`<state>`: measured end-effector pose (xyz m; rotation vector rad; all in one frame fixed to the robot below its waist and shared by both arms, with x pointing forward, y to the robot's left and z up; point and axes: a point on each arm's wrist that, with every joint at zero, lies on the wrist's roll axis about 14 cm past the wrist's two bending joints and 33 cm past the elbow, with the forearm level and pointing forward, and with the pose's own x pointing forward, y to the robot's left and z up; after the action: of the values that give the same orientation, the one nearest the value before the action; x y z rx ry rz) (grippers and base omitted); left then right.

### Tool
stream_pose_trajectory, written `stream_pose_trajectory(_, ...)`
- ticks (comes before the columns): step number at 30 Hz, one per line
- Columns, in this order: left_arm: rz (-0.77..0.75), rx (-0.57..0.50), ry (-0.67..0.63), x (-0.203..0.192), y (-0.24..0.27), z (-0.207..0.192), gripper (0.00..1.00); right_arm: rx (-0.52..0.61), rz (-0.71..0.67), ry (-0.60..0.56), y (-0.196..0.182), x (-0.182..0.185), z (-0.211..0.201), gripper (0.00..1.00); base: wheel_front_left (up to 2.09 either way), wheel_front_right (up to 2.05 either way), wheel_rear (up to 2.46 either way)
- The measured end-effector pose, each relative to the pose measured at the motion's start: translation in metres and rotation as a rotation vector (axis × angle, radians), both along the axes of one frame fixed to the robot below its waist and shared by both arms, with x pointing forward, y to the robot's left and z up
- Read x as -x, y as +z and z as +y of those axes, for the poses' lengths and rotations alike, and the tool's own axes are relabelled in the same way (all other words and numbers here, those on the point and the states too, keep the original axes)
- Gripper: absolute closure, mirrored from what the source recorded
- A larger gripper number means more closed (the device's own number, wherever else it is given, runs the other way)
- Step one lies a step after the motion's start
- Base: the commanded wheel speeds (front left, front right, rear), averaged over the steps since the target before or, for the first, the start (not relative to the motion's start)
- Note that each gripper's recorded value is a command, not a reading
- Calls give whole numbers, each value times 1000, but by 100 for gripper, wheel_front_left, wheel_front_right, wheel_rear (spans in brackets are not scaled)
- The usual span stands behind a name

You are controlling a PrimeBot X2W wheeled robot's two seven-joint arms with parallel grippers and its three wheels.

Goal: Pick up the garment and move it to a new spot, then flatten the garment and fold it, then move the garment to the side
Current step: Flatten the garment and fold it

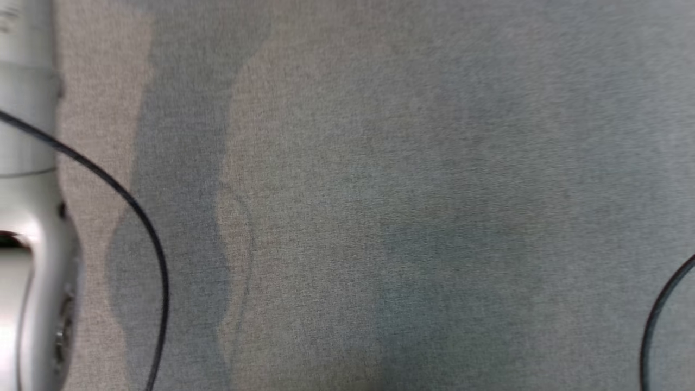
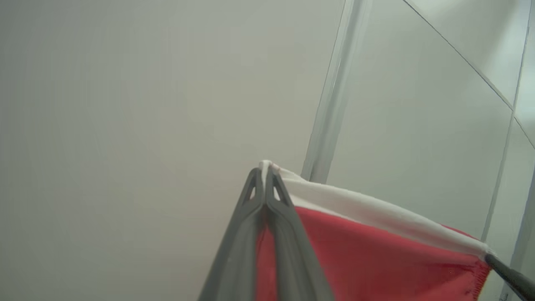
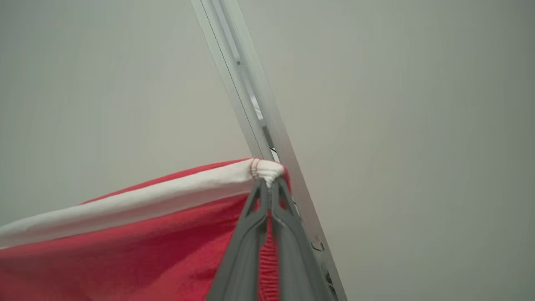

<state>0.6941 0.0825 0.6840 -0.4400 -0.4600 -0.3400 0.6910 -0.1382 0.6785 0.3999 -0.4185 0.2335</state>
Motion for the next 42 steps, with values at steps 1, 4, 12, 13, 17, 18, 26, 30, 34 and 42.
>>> stream_pose_trajectory(1, 30, 3, -5, -3, -14, -1, 100, -20, 47, 1, -21, -3, 1, 100, 0, 0, 0)
stream_pose_trajectory(4, 74, 13, -5, -11, -41, 0, 100, -43, 109, 3, -54, -9, 3, 100, 0, 0, 0)
stream_pose_trajectory(12, 243, -3, 11, -6, -131, 7, 100, -122, 340, 6, -171, 0, 9, 100, 0, 0, 0)
stream_pose_trajectory(13, 260, -14, 12, -2, -140, 7, 100, -134, 356, 7, -179, 2, 9, 100, 0, 0, 0)
stream_pose_trajectory(17, 310, -65, -5, 20, -164, 1, 100, -146, 423, 8, -205, 23, 8, 100, 0, 0, 0)
stream_pose_trajectory(18, 316, -78, -15, 26, -167, -2, 100, -142, 431, 12, -207, 27, 8, 100, 0, 0, 0)
stream_pose_trajectory(26, 355, -226, -67, 81, -186, -9, 100, -80, 515, 67, -223, 78, 15, 100, 0, 0, 0)
stream_pose_trajectory(30, 391, -274, -65, 108, -197, 3, 100, 3, 551, 111, -229, 106, 21, 100, 0, 0, 0)
stream_pose_trajectory(34, 406, -344, -86, 138, -205, 6, 100, 43, 577, 131, -231, 130, 20, 100, 0, 0, 0)
stream_pose_trajectory(42, 442, -542, -197, 203, -230, -9, 100, 226, 645, 203, -244, 176, 23, 100, 0, 0, 0)
